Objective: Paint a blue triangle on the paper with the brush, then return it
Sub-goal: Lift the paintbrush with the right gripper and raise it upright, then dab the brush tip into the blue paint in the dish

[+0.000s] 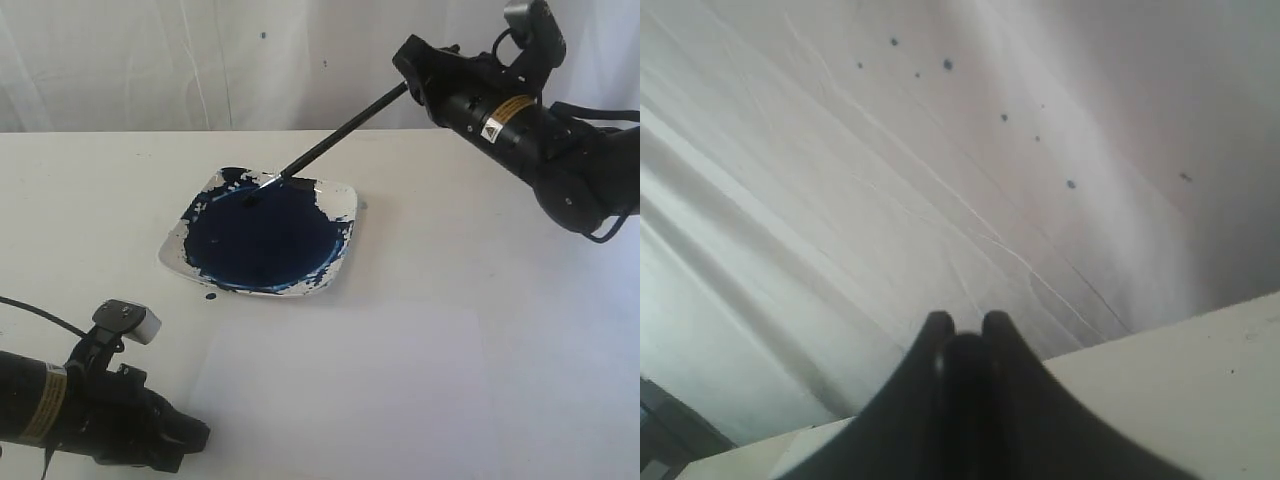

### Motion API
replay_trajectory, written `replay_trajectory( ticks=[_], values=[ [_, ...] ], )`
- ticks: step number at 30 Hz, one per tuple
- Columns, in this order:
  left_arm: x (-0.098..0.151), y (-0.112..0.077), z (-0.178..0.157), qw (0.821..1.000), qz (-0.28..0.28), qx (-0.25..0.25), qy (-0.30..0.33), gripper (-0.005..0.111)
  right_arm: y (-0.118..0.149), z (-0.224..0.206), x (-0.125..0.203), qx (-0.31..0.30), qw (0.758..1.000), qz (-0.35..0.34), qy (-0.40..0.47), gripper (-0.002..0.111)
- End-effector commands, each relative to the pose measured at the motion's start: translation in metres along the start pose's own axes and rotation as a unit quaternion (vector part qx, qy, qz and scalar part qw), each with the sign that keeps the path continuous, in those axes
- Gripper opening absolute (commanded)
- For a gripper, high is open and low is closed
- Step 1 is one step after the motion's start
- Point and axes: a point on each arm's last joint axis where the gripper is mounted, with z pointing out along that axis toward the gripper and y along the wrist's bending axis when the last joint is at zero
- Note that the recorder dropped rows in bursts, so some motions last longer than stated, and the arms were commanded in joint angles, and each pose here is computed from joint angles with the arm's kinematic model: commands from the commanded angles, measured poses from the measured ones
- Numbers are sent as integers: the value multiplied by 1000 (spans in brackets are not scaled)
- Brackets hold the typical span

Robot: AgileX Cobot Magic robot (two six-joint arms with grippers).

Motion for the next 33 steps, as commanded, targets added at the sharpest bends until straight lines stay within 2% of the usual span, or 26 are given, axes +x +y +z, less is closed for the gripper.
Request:
replay_trajectory(
  ticks=[1, 8, 12, 33],
  values=[
    [3, 1, 1, 1000, 9, -11, 11, 0, 11, -3, -13, -26, 998, -50, -13, 0],
    [3, 1, 1, 1000, 9, -11, 11, 0, 15, -4, -12, -35, 997, -70, 3, 0],
    [3, 1, 1, 1000, 9, -11, 11, 0, 12, -4, -9, -23, 993, -113, 22, 0],
    [3, 1, 1, 1000, 9, -11, 11, 0, 7, -5, 2, -2, 985, -154, 81, 0]
  ],
)
